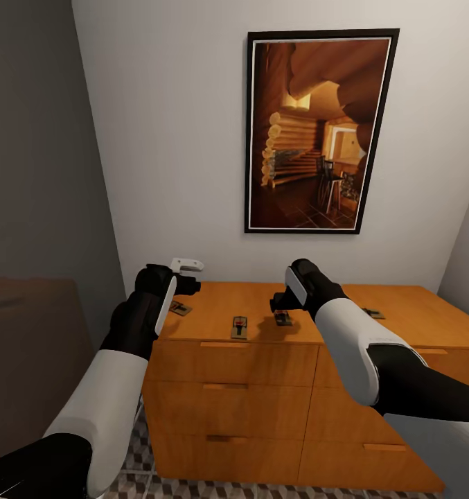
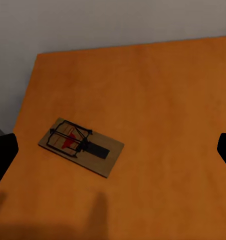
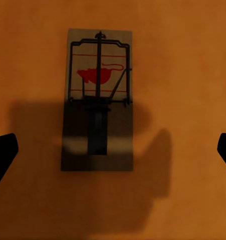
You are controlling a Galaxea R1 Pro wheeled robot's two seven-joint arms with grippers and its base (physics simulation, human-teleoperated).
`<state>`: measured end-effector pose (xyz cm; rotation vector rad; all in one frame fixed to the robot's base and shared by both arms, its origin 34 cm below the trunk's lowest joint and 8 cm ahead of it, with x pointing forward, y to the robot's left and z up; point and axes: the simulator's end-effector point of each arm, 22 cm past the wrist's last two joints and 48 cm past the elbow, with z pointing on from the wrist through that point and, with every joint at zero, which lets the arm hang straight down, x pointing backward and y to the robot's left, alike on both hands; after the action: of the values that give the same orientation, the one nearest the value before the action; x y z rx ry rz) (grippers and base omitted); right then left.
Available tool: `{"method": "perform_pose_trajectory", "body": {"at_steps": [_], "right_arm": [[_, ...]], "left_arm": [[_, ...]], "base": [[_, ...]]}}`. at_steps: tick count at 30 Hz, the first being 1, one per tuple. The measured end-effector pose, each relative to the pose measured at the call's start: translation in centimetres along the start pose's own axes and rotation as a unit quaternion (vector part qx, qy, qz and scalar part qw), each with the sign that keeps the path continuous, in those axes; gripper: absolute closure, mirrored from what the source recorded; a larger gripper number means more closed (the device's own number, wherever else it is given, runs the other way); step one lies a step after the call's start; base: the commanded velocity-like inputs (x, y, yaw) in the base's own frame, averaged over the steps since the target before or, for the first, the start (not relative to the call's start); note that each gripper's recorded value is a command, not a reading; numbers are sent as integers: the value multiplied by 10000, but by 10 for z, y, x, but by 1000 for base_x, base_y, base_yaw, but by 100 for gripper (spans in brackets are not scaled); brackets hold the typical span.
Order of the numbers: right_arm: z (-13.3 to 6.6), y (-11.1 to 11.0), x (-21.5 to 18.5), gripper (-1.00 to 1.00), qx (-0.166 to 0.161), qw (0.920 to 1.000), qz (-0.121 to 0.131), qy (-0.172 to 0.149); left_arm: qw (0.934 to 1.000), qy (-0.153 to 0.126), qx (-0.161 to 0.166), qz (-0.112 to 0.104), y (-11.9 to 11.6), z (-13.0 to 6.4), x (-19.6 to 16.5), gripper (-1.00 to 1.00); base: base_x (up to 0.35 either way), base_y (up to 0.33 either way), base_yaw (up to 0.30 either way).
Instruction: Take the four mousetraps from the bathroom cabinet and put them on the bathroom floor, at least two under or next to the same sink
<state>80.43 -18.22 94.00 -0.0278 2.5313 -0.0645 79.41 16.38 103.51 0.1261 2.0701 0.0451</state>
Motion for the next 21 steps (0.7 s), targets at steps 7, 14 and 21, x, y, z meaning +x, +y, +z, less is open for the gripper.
{"method": "perform_pose_trajectory", "body": {"at_steps": [7, 14, 21], "right_arm": [[0, 1, 0, -100, -9, 10000, -3, 0], [0, 1, 0, -100, -8, 10000, -3, 1], [0, 1, 0, -100, -12, 10000, 0, -2]], "left_arm": [[10000, -10, -3, -5, 0, 0, 0, -100], [10000, -14, -9, -6, 1, 0, -1, -100], [10000, -11, -9, -8, 1, 0, -1, -100]], "base": [[27, 0, 0], [28, 0, 0], [4, 0, 0]]}}
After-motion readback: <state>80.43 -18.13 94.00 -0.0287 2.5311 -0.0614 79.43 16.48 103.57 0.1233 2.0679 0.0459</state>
